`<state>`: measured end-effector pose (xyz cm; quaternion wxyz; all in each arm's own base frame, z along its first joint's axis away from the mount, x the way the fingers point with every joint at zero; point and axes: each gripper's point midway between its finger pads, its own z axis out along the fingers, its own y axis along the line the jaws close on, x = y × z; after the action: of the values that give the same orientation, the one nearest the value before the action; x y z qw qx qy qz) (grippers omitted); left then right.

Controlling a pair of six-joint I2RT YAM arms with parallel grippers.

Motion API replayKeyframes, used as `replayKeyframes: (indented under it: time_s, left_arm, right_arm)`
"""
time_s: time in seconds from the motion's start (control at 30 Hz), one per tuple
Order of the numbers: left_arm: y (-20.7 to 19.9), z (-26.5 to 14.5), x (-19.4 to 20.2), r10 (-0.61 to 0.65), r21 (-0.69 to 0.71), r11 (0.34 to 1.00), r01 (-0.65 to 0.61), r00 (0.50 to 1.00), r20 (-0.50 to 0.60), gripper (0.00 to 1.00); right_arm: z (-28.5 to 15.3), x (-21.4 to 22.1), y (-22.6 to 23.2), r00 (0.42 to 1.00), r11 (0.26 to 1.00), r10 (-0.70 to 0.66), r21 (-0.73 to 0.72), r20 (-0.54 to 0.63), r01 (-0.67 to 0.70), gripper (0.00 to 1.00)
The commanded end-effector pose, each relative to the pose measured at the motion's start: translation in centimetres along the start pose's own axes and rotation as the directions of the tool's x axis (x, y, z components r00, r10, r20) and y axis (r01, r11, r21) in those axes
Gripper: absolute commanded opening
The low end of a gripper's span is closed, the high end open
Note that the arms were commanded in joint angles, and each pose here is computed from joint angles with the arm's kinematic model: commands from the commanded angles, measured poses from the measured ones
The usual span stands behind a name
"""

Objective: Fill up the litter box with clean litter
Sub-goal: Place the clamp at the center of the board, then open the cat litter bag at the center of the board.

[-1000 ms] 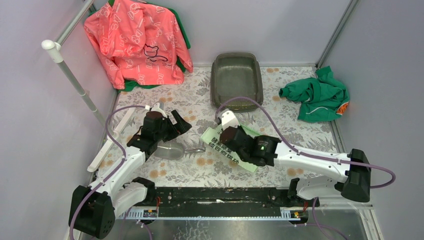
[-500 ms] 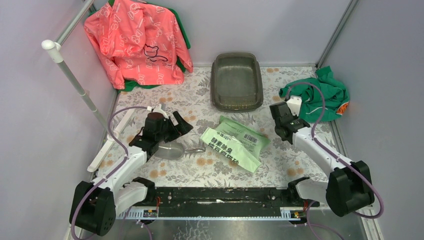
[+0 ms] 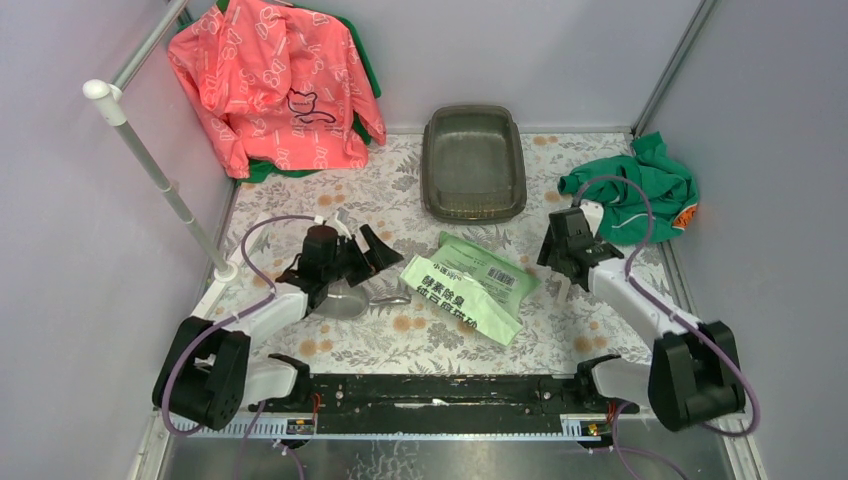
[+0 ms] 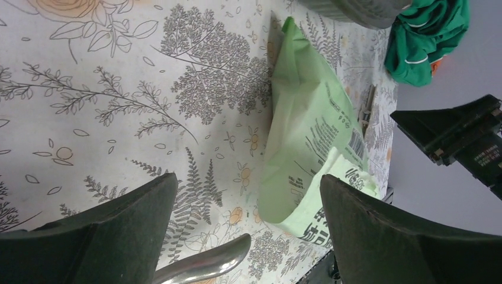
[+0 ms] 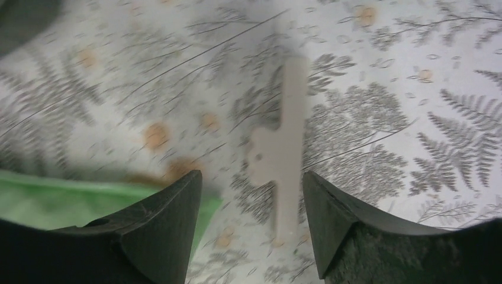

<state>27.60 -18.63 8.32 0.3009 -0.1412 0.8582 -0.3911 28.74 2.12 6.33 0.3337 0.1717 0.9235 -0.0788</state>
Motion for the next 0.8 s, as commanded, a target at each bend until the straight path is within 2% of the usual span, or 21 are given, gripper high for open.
replayKeyframes:
  time_s: [0.0,0.13,0.3,0.37,0.47,0.5,0.6,0.77]
  left_arm:
    - [-3.2,-0.4,-1.7,0.059,0.093,0.994,-0.064,0.997,0.058,0.99]
    - [-3.7,-1.4,-2.1,0.082,0.071,0.994,-0.088,0.993,0.087,0.98]
    - [-4.4,-2.5,-2.4,0.092,0.065,0.993,-0.1,0.988,0.121,0.84]
    - [-4.8,-2.8,-2.3,0.068,0.083,0.993,-0.079,0.989,0.129,0.68]
    - [-5.1,-2.9,-2.0,0.046,0.102,0.993,-0.058,0.992,0.116,0.26]
    - [-5.1,-2.9,-1.8,0.046,0.104,0.993,-0.057,0.993,0.107,0.21]
    - [-5.3,-2.8,-1.1,0.053,0.107,0.992,-0.061,0.996,0.078,0.2]
    - [-5.5,-2.9,-0.4,0.056,0.107,0.992,-0.064,0.995,0.078,0.29]
  right_arm:
    - [-3.9,0.1,4.1,0.998,0.975,-0.045,-0.216,0.041,0.053,0.7]
    - [-6.8,1.0,6.2,0.992,0.927,-0.121,-0.354,0.031,0.124,0.72]
    - [-9.8,3.2,10.5,0.985,0.774,-0.168,-0.622,-0.025,0.116,0.72]
    - [-9.7,4.2,11.5,0.978,0.745,-0.202,-0.657,-0.056,0.116,0.71]
    - [-9.3,5.4,12.7,0.963,0.709,-0.247,-0.698,-0.109,0.102,0.66]
    - [-9.5,5.9,13.4,0.958,0.683,-0.258,-0.725,-0.123,0.091,0.65]
    - [-10.7,6.9,15.1,0.947,0.604,-0.29,-0.794,-0.138,0.069,0.62]
    - [-13.4,8.3,17.2,0.925,0.488,-0.36,-0.869,-0.12,0.077,0.55]
